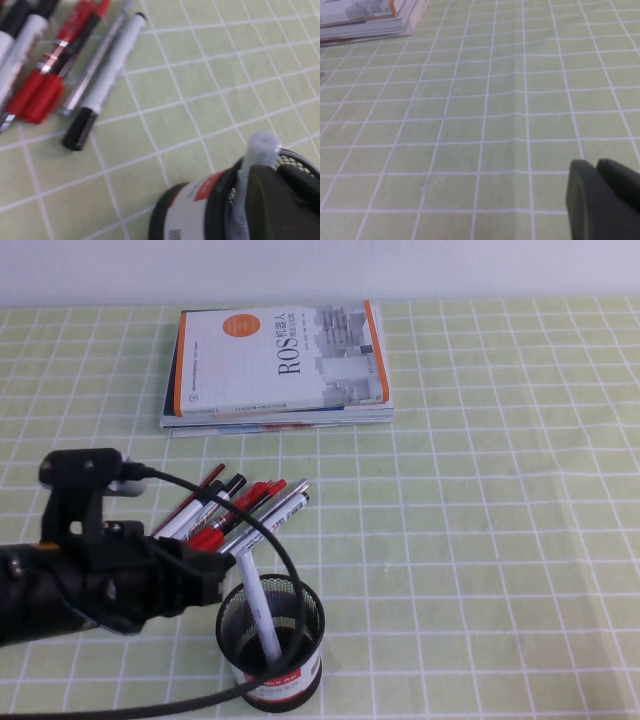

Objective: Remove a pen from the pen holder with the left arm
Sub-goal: Pick up the pen from the pen holder

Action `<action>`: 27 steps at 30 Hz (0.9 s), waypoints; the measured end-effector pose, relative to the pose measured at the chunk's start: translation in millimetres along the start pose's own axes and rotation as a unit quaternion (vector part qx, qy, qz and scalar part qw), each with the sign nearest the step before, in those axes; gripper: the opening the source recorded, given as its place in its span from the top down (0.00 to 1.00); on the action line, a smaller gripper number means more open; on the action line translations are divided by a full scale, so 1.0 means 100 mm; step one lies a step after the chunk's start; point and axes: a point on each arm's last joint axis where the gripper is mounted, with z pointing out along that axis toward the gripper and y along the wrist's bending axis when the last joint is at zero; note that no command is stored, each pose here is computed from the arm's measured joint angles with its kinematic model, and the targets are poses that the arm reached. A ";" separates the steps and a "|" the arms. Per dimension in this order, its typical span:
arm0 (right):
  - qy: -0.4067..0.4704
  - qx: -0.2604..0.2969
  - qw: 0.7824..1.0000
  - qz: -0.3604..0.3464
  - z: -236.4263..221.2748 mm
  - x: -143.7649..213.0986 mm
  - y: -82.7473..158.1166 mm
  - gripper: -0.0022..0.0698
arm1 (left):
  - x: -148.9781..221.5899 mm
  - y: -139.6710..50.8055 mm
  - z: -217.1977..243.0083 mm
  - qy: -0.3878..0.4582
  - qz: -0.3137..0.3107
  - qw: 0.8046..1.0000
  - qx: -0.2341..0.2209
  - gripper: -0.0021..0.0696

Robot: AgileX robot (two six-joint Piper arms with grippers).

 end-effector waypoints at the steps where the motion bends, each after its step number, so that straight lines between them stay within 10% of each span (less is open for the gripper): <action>1: 0.000 0.000 1.000 0.000 0.00 0.00 0.00 0.99 | 0.01 -0.03 0.04 0.005 0.006 1.000 0.004 0.97; 12: 0.000 0.000 1.000 0.000 0.00 0.00 0.00 0.99 | 0.00 -0.20 0.15 0.002 0.046 0.999 0.020 0.95; 20: 0.000 0.000 1.000 0.000 0.00 0.00 0.00 0.99 | -0.07 -0.21 0.17 -0.045 0.043 0.998 -0.011 0.39; 27: 0.000 0.000 1.000 0.000 0.00 0.00 0.00 0.99 | -0.09 -0.17 0.24 -0.051 -0.024 0.998 -0.021 0.29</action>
